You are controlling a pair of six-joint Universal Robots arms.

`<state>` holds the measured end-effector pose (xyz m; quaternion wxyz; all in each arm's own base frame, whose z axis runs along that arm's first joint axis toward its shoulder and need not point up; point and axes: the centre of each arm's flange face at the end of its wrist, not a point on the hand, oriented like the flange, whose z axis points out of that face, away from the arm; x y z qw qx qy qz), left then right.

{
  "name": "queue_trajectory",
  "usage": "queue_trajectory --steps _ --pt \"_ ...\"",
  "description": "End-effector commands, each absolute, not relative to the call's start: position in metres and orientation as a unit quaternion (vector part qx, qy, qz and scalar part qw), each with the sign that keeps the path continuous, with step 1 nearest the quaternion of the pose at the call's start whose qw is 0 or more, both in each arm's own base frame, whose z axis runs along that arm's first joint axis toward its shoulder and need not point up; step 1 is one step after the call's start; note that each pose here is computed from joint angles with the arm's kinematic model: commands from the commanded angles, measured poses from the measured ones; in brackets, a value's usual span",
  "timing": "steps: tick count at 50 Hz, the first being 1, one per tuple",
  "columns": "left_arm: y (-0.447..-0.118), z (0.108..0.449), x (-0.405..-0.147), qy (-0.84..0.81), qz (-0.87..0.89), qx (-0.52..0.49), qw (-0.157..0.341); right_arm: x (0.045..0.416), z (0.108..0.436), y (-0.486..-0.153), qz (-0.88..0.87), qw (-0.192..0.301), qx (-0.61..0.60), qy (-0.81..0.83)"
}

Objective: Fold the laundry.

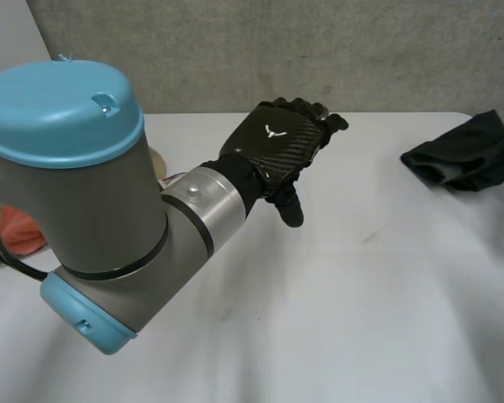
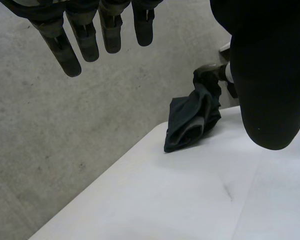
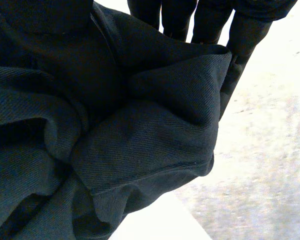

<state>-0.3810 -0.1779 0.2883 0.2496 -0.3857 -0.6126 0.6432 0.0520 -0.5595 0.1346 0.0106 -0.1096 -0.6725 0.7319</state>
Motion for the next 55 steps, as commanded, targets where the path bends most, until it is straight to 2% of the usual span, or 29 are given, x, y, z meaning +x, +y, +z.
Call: queue_trajectory --steps 1,12,16,20,21,23,25,27,31,35,36,40,44,45,47,48,51,52,55 --pt "-0.172 0.289 -0.386 -0.607 0.642 -0.391 0.257 0.039 0.140 -0.561 0.738 0.050 -0.108 -0.665" --pt "-0.168 0.285 -0.389 -0.608 0.637 -0.396 0.260 0.039 0.126 -0.558 0.719 0.046 -0.100 -0.687" --pt "-0.166 0.286 -0.389 -0.606 0.638 -0.397 0.261 0.046 0.115 -0.547 0.682 0.067 -0.079 -0.724" --pt "-0.162 0.287 -0.390 -0.604 0.637 -0.399 0.265 0.035 0.137 -0.536 0.667 0.136 -0.068 -0.730" --pt "-0.162 0.287 -0.391 -0.604 0.637 -0.399 0.265 0.025 0.147 -0.530 0.659 0.173 -0.074 -0.729" --pt "-0.158 0.289 -0.391 -0.601 0.637 -0.401 0.269 0.017 0.160 -0.524 0.654 0.207 -0.077 -0.724" --pt "-0.156 0.288 -0.392 -0.601 0.636 -0.403 0.269 0.015 0.189 -0.516 0.662 0.243 -0.079 -0.704" --pt "-0.155 0.287 -0.391 -0.603 0.634 -0.403 0.269 0.017 0.207 -0.510 0.672 0.251 -0.075 -0.692" --pt "-0.157 0.292 -0.388 -0.601 0.641 -0.396 0.266 0.031 0.244 -0.490 0.715 0.226 -0.044 -0.660" --pt "-0.168 0.304 -0.380 -0.597 0.659 -0.380 0.254 0.073 0.267 -0.460 0.762 0.151 0.045 -0.628" --pt "-0.173 0.305 -0.377 -0.598 0.663 -0.375 0.250 0.098 0.267 -0.446 0.772 0.115 0.092 -0.618" --pt "-0.216 0.318 -0.351 -0.607 0.698 -0.324 0.199 0.154 0.255 -0.406 0.777 0.028 0.191 -0.599" --pt "-0.263 0.318 -0.319 -0.623 0.719 -0.274 0.139 0.192 0.243 -0.364 0.761 -0.031 0.274 -0.588" --pt "-0.287 0.312 -0.302 -0.632 0.722 -0.260 0.108 0.196 0.241 -0.355 0.755 -0.037 0.288 -0.588" --pt "-0.310 0.301 -0.287 -0.643 0.719 -0.255 0.077 0.202 0.232 -0.341 0.740 -0.046 0.316 -0.592" --pt "-0.333 0.286 -0.272 -0.653 0.713 -0.255 0.039 0.206 0.223 -0.328 0.723 -0.050 0.342 -0.598" --pt "-0.366 0.262 -0.246 -0.663 0.701 -0.262 -0.023 0.208 0.207 -0.308 0.687 -0.042 0.384 -0.615" --pt "-0.386 0.247 -0.227 -0.666 0.693 -0.268 -0.064 0.208 0.203 -0.304 0.678 -0.039 0.393 -0.620" --pt "-0.418 0.231 -0.195 -0.655 0.690 -0.277 -0.136 0.210 0.190 -0.288 0.642 -0.031 0.427 -0.636"
